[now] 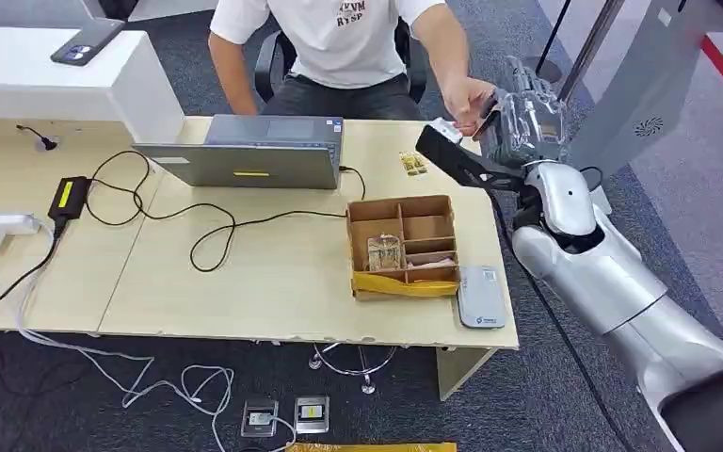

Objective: Pass the card to the sensor for recognition and then transmit it.

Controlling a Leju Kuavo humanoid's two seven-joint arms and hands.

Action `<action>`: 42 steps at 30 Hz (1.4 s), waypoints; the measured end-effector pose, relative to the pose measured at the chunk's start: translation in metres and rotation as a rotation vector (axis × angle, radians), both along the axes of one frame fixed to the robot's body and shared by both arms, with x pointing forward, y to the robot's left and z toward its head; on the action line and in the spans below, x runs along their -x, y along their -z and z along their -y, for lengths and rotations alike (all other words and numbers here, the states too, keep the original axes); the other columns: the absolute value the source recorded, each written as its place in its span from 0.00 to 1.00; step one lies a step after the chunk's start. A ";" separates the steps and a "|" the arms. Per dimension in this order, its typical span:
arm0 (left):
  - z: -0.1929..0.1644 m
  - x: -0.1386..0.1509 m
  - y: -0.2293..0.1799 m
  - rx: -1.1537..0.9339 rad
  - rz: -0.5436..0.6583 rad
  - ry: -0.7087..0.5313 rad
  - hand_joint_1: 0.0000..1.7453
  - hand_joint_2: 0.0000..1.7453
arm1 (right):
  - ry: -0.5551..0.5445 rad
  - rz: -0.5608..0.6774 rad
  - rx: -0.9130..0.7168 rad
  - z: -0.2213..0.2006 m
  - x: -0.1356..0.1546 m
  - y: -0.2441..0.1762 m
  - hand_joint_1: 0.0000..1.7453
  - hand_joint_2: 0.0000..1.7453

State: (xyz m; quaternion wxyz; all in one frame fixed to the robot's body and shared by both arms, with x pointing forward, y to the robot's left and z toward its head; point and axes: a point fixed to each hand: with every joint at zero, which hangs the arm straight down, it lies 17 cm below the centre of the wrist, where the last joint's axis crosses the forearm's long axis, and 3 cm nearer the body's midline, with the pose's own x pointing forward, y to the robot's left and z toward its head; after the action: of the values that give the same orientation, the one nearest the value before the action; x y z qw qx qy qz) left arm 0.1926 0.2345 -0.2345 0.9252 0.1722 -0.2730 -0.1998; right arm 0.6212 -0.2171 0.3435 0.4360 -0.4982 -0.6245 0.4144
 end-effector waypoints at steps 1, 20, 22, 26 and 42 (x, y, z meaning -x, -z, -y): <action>0.000 -0.001 0.000 -0.001 0.000 0.000 0.00 0.00 | 0.005 -0.014 0.005 0.001 -0.003 0.006 1.00 1.00; -0.005 -0.001 0.001 -0.017 -0.022 0.012 0.00 0.00 | 0.166 -0.072 0.116 0.042 -0.029 0.054 0.00 1.00; -0.005 -0.001 0.001 -0.016 -0.022 0.013 0.00 0.00 | 0.176 -0.077 0.130 0.046 -0.029 0.058 0.00 1.00; -0.005 -0.002 0.001 -0.017 -0.023 0.016 0.00 0.00 | 0.199 -0.061 0.134 0.053 -0.030 0.059 0.00 1.00; -0.008 0.015 0.005 -0.007 -0.019 -0.012 0.00 0.00 | 0.277 0.437 -0.010 0.137 0.039 -0.035 0.00 1.00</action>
State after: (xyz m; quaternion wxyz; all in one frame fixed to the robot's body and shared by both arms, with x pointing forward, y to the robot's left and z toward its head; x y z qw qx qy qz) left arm 0.1779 0.2429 -0.2395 0.9283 0.1753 -0.2625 -0.1966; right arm 0.5825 -0.3540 0.3782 0.3458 -0.6546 -0.6316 0.2300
